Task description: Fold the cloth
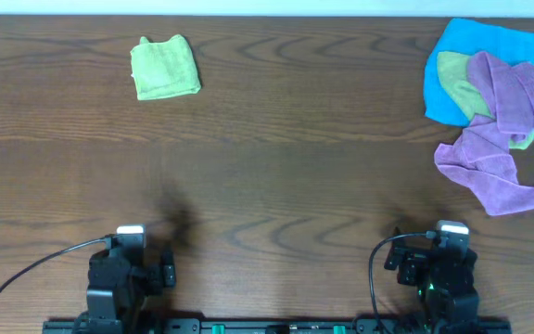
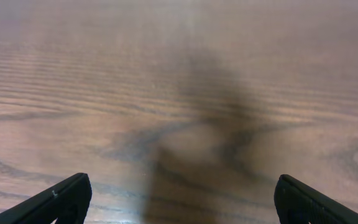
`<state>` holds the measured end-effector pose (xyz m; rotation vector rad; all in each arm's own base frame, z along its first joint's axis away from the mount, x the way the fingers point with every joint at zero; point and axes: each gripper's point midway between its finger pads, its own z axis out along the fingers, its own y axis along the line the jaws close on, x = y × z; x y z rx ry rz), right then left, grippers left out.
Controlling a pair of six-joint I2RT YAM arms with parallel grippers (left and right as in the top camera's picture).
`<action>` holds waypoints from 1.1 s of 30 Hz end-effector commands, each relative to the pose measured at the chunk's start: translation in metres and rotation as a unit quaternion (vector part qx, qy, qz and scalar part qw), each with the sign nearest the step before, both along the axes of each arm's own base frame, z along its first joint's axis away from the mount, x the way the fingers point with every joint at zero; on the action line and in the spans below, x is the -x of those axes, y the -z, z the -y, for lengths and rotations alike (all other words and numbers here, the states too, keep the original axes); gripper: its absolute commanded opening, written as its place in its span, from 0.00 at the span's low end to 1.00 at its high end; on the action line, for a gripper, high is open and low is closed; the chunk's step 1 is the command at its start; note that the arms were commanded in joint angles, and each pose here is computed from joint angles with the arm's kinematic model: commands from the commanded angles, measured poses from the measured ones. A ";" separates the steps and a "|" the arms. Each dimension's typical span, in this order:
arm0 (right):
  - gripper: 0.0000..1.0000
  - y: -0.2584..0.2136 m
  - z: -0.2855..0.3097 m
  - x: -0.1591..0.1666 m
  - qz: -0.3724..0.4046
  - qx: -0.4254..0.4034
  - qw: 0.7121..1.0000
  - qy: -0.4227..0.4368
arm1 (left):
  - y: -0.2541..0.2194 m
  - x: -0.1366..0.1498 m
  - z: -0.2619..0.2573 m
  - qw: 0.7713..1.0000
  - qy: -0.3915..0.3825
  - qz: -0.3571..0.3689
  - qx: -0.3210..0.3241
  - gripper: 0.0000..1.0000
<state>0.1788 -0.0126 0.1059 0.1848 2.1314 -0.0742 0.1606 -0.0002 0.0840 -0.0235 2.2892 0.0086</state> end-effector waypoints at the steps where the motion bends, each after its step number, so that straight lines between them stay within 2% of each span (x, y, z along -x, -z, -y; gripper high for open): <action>1: 0.99 0.001 -0.001 0.000 0.001 -0.003 1.000 -0.001 | 0.013 0.009 -0.001 1.000 -0.008 -0.022 0.008 0.95; 33: 0.99 0.001 -0.001 0.000 0.001 -0.003 1.000 -0.001 | 0.013 0.009 -0.003 1.000 -0.012 -0.022 0.008 0.95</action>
